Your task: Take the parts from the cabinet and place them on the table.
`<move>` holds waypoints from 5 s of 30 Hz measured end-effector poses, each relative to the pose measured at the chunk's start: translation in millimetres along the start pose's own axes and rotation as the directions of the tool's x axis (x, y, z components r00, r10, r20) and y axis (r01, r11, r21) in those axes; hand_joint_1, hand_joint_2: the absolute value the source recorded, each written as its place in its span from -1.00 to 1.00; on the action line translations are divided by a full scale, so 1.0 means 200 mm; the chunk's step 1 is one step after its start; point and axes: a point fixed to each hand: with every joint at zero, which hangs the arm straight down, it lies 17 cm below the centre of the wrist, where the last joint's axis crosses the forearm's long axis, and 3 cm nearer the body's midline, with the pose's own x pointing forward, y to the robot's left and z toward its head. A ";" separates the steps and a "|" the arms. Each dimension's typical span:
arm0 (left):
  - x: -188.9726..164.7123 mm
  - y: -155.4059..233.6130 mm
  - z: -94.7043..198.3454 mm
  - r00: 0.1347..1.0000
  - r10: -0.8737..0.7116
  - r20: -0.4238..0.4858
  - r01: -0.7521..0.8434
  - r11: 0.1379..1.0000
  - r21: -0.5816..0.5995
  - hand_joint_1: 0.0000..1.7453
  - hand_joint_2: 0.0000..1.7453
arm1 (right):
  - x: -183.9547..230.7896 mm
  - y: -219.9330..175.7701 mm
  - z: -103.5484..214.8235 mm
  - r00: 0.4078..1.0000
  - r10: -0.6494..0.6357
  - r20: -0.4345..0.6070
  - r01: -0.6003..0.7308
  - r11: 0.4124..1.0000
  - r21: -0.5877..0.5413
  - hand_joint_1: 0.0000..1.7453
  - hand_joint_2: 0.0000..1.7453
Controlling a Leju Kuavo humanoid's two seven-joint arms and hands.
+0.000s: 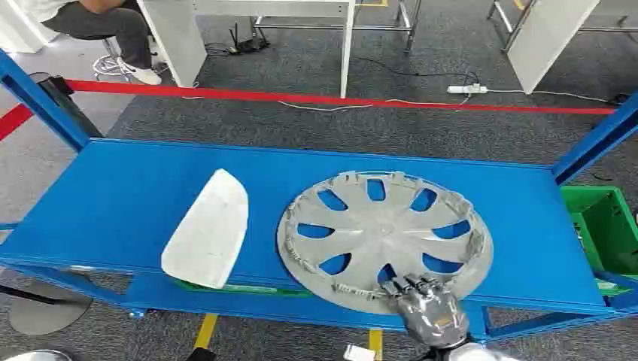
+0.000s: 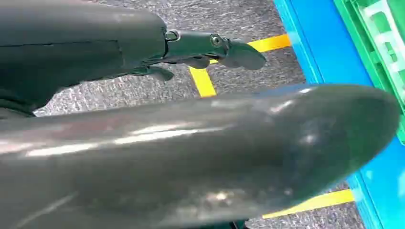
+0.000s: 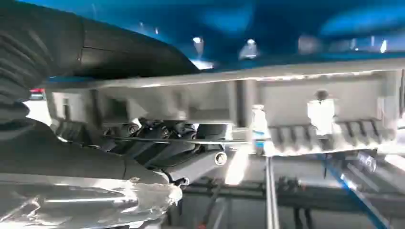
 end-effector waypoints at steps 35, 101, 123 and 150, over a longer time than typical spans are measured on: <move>0.01 0.00 0.00 1.000 -0.017 0.009 0.017 1.000 0.001 -1.00 -1.00 | -0.15 -0.58 -0.09 0.998 0.055 -0.003 -0.054 0.969 -0.242 1.00 1.00; 0.02 0.04 -0.01 0.996 -0.082 0.032 0.081 0.996 0.040 -1.00 1.00 | -0.15 -0.54 -0.04 0.998 0.056 -0.004 -0.055 0.976 -0.213 1.00 1.00; 0.03 0.03 -0.01 0.995 -0.094 0.039 0.093 0.995 0.028 -1.00 1.00 | -0.15 -0.52 -0.04 0.998 0.056 0.000 -0.055 0.978 -0.203 1.00 1.00; 0.01 0.06 -0.01 0.996 -0.083 0.028 0.082 0.996 0.030 -1.00 1.00 | -0.20 -0.33 0.08 0.999 0.043 -0.022 -0.045 0.995 -0.088 1.00 1.00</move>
